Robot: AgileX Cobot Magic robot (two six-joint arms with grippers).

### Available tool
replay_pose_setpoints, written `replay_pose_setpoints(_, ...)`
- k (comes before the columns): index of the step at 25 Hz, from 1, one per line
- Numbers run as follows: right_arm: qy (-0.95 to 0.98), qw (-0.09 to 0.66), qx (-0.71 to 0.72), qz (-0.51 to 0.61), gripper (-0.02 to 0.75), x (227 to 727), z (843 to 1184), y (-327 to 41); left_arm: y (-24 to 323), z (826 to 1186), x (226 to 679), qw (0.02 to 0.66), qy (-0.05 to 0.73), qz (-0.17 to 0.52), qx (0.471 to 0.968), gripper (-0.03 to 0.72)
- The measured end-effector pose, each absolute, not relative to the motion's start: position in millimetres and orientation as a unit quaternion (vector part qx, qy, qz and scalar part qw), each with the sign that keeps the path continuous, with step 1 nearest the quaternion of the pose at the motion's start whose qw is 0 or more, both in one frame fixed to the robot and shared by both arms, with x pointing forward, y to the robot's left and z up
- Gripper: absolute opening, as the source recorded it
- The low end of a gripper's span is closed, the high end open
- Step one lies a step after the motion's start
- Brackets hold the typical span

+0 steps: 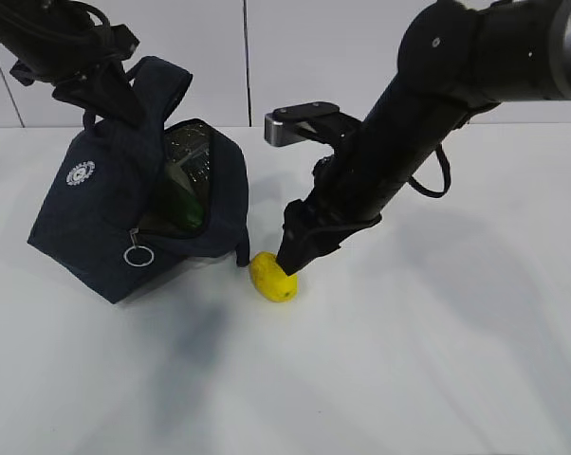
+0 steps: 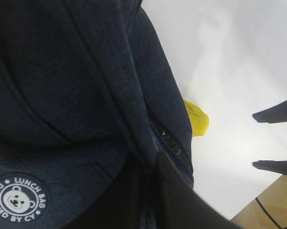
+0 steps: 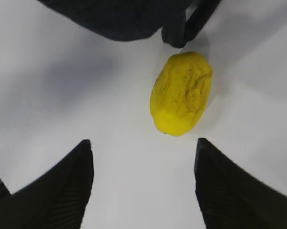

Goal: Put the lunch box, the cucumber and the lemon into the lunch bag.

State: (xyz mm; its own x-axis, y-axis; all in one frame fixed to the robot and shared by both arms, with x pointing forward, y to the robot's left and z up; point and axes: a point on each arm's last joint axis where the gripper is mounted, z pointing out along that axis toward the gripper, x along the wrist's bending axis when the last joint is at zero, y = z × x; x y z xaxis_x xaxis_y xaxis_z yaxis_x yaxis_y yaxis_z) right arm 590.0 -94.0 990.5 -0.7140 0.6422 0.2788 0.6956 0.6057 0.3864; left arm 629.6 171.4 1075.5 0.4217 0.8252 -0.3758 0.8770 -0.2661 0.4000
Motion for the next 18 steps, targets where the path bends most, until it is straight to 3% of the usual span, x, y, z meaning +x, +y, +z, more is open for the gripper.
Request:
replay_pose_setpoints(7, -0.907, -0.011, -0.343, -0.243, 0.493, 590, 975, -75, 171, 1075, 629, 0.282, 0.536, -0.047, 0.795, 0.015)
replay_pose_setpoints(18, -0.913, -0.018, -0.338, -0.226, 0.493, 615, 934, -64, 171, 1075, 629, 0.281, 0.534, -0.048, 0.796, 0.015)
